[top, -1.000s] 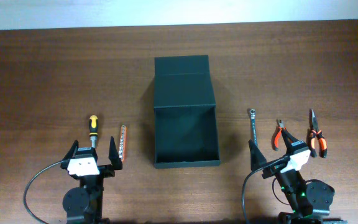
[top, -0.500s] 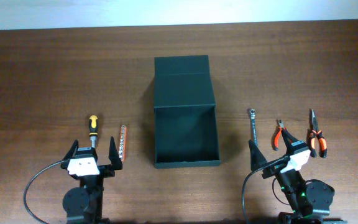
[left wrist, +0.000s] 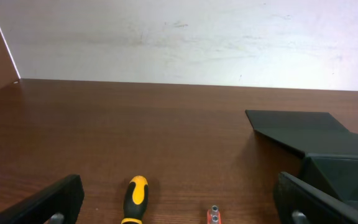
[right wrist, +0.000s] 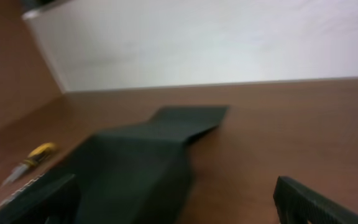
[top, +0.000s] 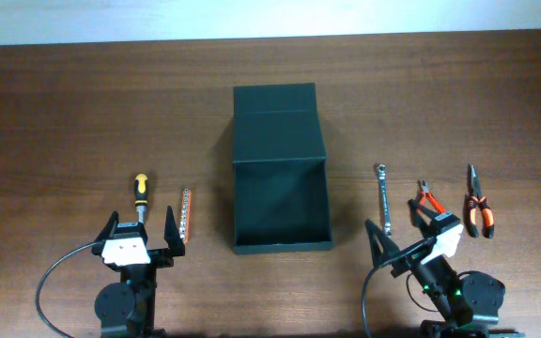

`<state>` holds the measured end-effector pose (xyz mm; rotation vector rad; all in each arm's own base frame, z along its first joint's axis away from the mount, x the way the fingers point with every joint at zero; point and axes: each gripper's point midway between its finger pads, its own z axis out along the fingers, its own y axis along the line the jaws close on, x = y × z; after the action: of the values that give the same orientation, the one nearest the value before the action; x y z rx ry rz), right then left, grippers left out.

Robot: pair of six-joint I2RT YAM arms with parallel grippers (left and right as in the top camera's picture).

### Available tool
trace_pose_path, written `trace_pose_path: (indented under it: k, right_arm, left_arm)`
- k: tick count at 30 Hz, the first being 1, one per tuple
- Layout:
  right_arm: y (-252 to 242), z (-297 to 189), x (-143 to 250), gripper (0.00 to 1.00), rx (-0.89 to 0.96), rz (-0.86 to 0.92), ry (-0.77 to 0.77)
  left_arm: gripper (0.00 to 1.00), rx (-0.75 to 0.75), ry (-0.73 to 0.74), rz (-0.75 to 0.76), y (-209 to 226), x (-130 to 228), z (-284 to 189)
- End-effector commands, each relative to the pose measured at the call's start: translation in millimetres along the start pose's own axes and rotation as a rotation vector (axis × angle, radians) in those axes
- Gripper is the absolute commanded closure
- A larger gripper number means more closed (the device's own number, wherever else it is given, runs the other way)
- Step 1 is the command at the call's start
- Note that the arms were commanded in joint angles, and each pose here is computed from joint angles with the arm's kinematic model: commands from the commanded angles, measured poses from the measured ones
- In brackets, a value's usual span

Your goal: Pack container

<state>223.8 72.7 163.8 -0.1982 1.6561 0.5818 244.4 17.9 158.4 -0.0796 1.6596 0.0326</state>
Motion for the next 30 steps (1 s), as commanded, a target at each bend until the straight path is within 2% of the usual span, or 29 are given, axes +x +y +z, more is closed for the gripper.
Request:
trace_pose_path:
  k: [1,5,9,12,15,18,22,26,30]
  right_arm:
    - [28,-6,0,0.01,-0.125,0.092,0.076]
    - [33,-12,-19,0.01,-0.091,0.121,0.111]
    - [27,-9,-63,0.01,-0.016,0.031,0.091]
    - [17,-2,-92,0.01,0.056,-0.006,0.146]
    - [-2,7,-109,0.01,0.148,0.004,0.301]
    - [-20,13,-115,0.01,0.220,0.023,0.532]
    - [-40,21,-122,0.01,0.291,0.116,0.780]
    - [-61,44,-122,0.01,0.307,0.177,0.898]
    - [-78,61,-97,0.01,0.302,0.236,0.996]
  left_arm:
    - [0.01,0.003,-0.005,0.015,0,2,0]
    - [0.01,0.003,-0.005,0.015,0,2,0]
    - [0.01,0.003,-0.005,0.015,0,1,0]
    - [0.01,0.003,-0.005,0.015,0,1,0]
    - [0.01,0.003,-0.005,0.015,0,2,0]
    - [0.01,0.003,-0.005,0.015,0,1,0]
    - [0.01,0.004,-0.005,0.015,0,1,0]
    - [0.01,0.003,-0.005,0.015,0,1,0]
    - [0.01,0.003,-0.005,0.015,0,2,0]
